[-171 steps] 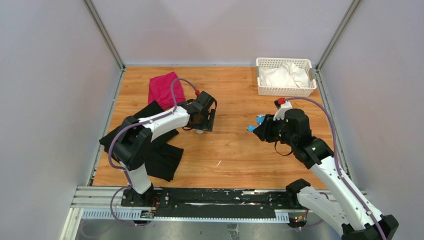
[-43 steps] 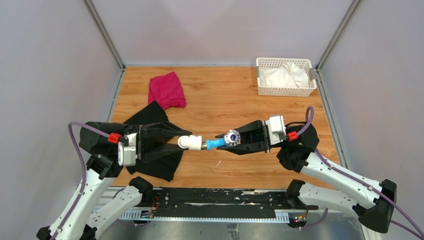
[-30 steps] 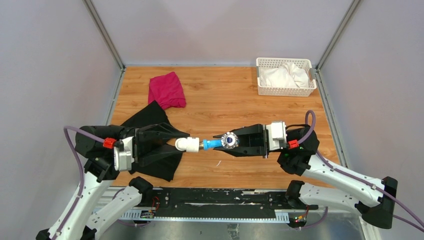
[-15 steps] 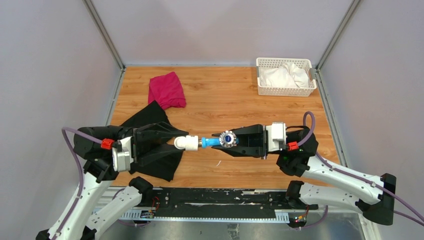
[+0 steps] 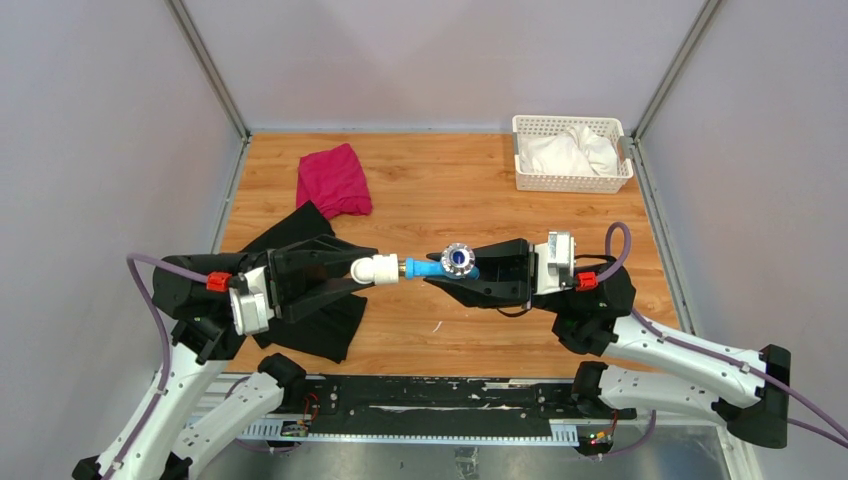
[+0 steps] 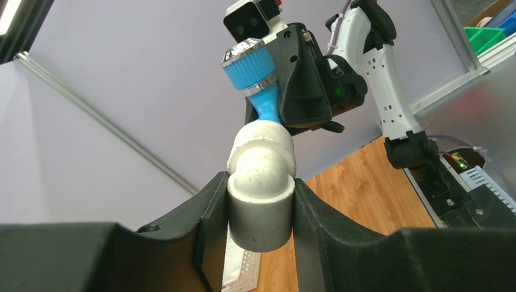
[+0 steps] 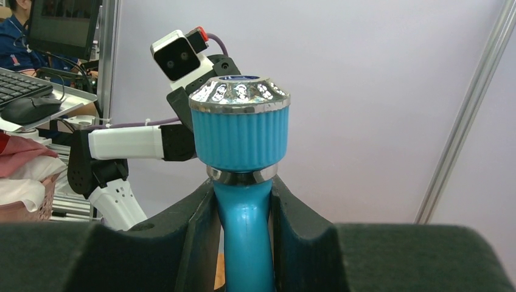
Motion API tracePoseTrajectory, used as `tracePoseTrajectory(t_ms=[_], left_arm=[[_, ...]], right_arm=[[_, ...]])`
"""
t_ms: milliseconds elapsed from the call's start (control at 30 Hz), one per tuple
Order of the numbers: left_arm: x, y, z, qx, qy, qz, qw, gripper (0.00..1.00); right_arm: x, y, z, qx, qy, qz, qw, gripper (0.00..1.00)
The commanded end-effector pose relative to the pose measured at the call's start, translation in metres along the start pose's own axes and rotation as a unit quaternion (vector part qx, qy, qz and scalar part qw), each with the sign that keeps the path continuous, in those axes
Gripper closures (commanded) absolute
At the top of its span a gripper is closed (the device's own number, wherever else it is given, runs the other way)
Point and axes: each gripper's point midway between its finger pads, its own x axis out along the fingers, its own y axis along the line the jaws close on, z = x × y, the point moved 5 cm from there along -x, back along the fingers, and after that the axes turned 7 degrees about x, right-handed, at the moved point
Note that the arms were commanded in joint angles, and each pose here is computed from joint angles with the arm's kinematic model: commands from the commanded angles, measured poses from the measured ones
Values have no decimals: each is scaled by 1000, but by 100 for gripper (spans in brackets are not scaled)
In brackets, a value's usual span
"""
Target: Install the water faucets
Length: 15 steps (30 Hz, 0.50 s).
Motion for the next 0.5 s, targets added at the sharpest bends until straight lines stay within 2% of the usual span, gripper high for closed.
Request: tracePoseTrajectory(t_ms=[0, 300, 467], left_arm=[[3, -3, -10, -15, -1, -10, 1000, 100], [5, -3, -16, -26, 0, -18, 1000, 100], [6, -5, -25, -22, 5, -23, 999, 100]], right_arm=[[0, 5, -23, 43, 49, 3, 998, 100], [4, 14, -28, 103, 103, 28, 989, 100], [9, 15, -27, 147, 109, 22, 983, 100]])
